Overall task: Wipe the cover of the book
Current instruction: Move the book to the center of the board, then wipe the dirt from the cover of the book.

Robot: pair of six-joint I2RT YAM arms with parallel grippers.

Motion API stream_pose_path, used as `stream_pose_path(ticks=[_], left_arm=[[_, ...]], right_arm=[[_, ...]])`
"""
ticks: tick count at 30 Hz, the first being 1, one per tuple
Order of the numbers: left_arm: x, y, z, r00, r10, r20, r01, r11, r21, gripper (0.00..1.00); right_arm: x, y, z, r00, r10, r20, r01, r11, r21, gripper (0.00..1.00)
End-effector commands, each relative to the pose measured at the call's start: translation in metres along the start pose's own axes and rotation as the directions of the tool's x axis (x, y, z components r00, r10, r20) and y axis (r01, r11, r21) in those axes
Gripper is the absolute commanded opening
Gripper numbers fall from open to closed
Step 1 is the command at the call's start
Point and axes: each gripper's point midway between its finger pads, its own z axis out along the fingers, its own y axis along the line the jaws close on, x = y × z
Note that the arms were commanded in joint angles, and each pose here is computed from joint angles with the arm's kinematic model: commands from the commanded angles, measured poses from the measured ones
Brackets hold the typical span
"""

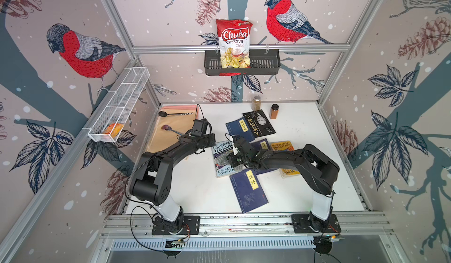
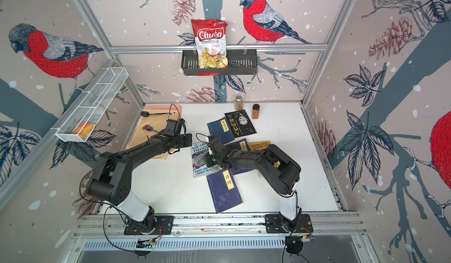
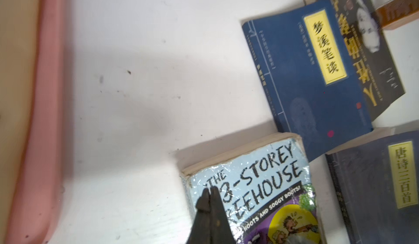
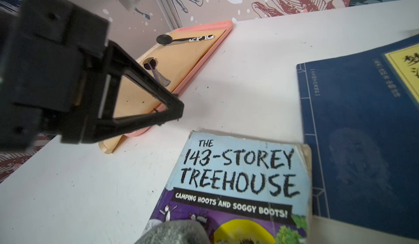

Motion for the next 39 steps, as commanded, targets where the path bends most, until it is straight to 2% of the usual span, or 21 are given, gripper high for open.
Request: stream_pose_path(ticks=[1, 7, 13, 18, 24, 27, 32, 35, 39], left_arm=[[0.018, -0.010, 0.006, 0.999, 0.032, -0.042, -0.030, 0.998, 0.053, 0.00], [0.041, -0.005, 0.017, 0.996, 0.028, -0.082, -0.023, 0.998, 0.055, 0.00], [0.053, 0.001, 0.026, 0.994, 0.023, -0.111, -0.019, 0.999, 0.044, 0.00], [0.061, 0.005, 0.032, 0.992, 0.014, -0.126, -0.009, 0.999, 0.035, 0.00], [0.069, 0.011, 0.042, 0.989, -0.003, -0.149, 0.007, 1.000, 0.027, 0.00], [0.072, 0.015, 0.045, 0.988, -0.020, -0.152, 0.024, 0.999, 0.026, 0.00], [0.077, 0.022, 0.048, 0.986, -0.040, -0.160, 0.044, 0.999, 0.021, 0.00], [0.076, 0.023, 0.048, 0.986, -0.040, -0.160, 0.044, 0.999, 0.023, 0.00], [0.077, 0.022, 0.048, 0.986, -0.037, -0.162, 0.042, 0.999, 0.026, 0.00]], right_arm=[[0.020, -0.008, -0.007, 0.998, 0.009, -0.061, -0.005, 0.998, 0.069, 0.08], [0.028, -0.003, -0.007, 0.996, 0.026, -0.090, -0.021, 0.998, 0.065, 0.09], [0.044, -0.026, 0.020, 0.987, 0.096, -0.131, -0.085, 0.992, 0.092, 0.08], [0.025, -0.051, 0.040, 0.986, 0.147, -0.079, -0.138, 0.984, 0.109, 0.08], [0.009, -0.053, 0.040, 0.991, 0.112, -0.068, -0.102, 0.987, 0.128, 0.08], [0.018, -0.045, 0.020, 0.993, 0.090, -0.074, -0.079, 0.987, 0.141, 0.08], [0.056, -0.031, -0.008, 0.986, 0.091, -0.143, -0.069, 0.986, 0.153, 0.10], [0.080, -0.025, -0.006, 0.973, 0.130, -0.193, -0.110, 0.988, 0.110, 0.10], [0.078, -0.039, 0.012, 0.968, 0.164, -0.191, -0.141, 0.982, 0.124, 0.10]])
